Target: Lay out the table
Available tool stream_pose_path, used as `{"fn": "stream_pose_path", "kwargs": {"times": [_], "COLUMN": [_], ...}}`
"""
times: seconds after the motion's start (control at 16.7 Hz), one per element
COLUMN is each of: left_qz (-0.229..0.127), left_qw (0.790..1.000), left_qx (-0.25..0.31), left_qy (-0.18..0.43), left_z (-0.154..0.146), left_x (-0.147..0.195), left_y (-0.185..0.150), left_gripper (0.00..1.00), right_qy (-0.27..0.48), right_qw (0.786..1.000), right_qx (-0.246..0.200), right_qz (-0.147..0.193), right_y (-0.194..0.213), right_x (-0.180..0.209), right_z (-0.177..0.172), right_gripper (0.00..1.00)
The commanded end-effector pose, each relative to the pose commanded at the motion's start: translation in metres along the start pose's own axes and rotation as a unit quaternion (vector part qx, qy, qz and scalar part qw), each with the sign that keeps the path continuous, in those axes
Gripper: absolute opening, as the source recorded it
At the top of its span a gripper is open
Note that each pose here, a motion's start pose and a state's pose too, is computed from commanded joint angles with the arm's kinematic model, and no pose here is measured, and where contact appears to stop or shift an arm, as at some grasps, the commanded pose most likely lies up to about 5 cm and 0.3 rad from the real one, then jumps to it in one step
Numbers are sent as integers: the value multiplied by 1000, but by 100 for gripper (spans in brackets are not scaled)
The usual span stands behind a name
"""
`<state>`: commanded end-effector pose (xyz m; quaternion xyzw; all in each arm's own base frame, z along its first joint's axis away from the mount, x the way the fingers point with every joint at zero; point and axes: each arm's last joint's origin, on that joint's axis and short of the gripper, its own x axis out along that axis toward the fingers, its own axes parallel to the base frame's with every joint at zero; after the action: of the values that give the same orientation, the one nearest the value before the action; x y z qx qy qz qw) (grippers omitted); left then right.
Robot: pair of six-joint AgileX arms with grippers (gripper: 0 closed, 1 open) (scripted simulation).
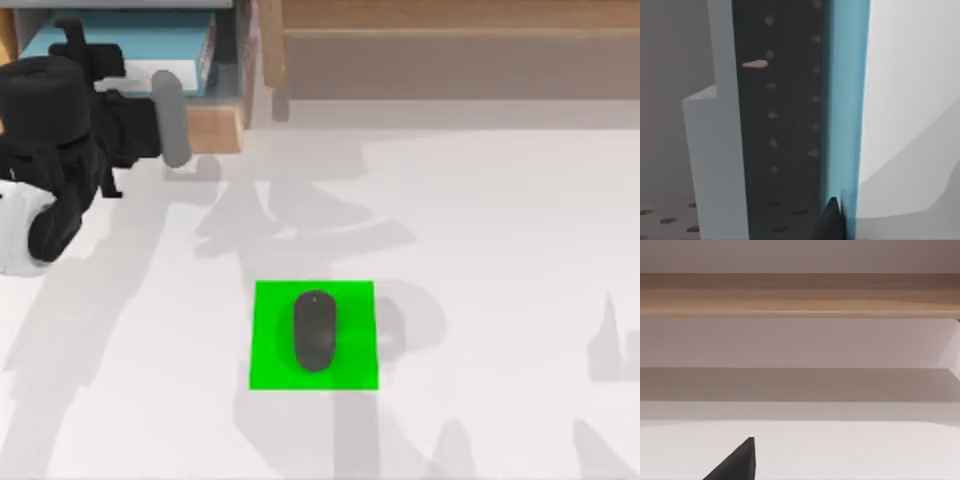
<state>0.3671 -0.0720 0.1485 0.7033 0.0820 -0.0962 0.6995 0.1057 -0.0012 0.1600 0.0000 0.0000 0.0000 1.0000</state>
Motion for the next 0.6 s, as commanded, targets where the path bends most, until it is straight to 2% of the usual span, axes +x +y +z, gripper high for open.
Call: {"fn": "stream_pose_path", "kwargs": {"times": [0.3, 0.6], "left_qz": [-3, -3], "left_qw": [1000, 1000], "left_qx": [1, 1], "left_qy": [-2, -2], "left_z": [1, 1], "left_x": [5, 5], "left_y": [-1, -1], "left_gripper": [0, 38], "right_qy": [0, 0], "right_qw": [1000, 1000], "right_qx": [0, 0], "right_qz": [0, 0], "right_y": [0, 0], "right_x": [0, 0], "right_z": [0, 0], "right_gripper": [100, 100]}}
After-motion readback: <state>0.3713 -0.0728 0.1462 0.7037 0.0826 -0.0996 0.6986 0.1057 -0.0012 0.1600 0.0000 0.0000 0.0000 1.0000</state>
